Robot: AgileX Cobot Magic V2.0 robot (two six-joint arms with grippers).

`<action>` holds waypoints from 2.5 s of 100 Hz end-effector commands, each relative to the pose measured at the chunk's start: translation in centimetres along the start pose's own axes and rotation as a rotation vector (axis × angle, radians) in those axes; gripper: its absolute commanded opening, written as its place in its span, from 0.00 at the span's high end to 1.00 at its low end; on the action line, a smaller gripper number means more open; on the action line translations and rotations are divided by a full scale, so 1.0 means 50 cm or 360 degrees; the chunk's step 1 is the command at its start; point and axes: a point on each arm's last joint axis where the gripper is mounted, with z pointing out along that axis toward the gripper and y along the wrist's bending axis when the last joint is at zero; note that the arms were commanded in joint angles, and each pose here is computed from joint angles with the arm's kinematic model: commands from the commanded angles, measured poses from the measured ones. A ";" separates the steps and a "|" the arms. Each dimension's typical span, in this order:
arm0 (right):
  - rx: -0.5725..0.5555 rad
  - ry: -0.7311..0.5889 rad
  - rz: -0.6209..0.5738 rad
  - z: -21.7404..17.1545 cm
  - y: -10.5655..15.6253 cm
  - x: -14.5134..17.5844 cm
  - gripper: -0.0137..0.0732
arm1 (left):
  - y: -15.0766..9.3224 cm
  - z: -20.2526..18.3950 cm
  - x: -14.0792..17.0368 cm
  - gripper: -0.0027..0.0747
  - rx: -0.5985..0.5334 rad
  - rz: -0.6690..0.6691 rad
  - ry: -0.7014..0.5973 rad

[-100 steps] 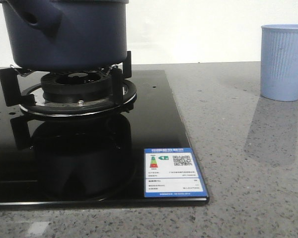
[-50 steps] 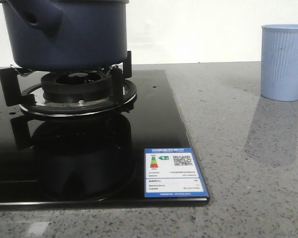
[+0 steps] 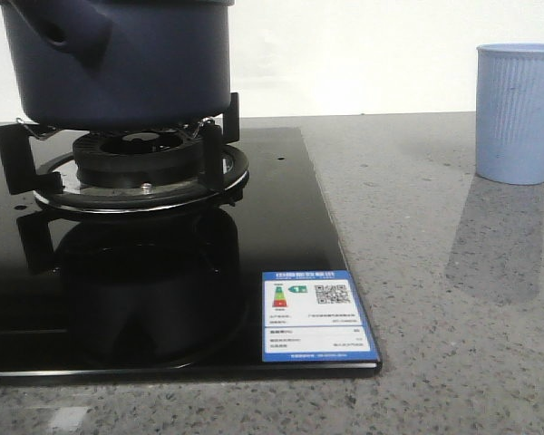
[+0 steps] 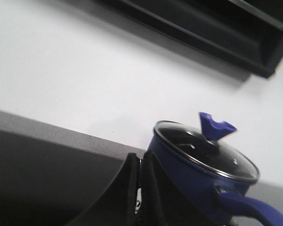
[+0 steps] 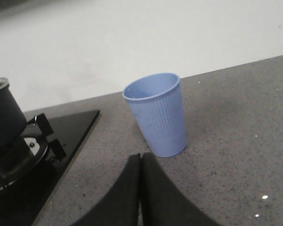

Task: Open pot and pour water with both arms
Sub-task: 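Move left gripper toward the pot lid knob, right gripper toward cup, then grasp the blue lid knob with left gripper and lift lid up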

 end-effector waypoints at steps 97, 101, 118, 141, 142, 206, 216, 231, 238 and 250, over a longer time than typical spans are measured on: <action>-0.0190 0.0284 -0.0375 0.120 0.047 -0.146 0.17 | -0.154 0.301 -0.111 0.30 0.0535 0.0355 0.0429; -0.0190 0.0284 -0.0375 0.120 0.047 -0.146 0.17 | -0.158 0.317 -0.108 0.31 0.0521 0.0351 0.0407; -0.0190 0.0284 -0.0375 0.120 0.047 -0.146 0.17 | -0.167 0.389 -0.076 0.31 0.0461 0.0358 0.0445; -0.0190 0.0284 -0.0375 0.120 0.047 -0.146 0.17 | -0.183 0.456 -0.055 0.25 0.0449 0.0386 0.0510; -0.0190 0.0284 -0.0375 0.120 0.047 -0.146 0.17 | -0.184 0.460 -0.055 0.24 0.0449 0.0386 0.0512; -0.0190 0.0284 -0.0375 0.120 0.047 -0.146 0.17 | -0.192 0.514 -0.034 0.46 0.0425 0.0412 0.0523; -0.0190 0.0284 -0.0375 0.120 0.047 -0.146 0.17 | -0.192 0.515 -0.034 0.50 0.0424 0.0412 0.0520; -0.0190 0.0287 -0.0375 0.120 0.047 -0.146 0.17 | -0.192 0.515 -0.034 0.50 0.0424 0.0412 0.0520; -0.0191 0.0290 -0.0376 0.120 0.047 -0.146 0.17 | -0.192 0.514 -0.036 0.50 0.0424 0.0412 0.0517; -0.0192 0.0292 -0.0376 0.120 0.047 -0.145 0.17 | -0.193 0.508 -0.046 0.50 0.0424 0.0408 0.0483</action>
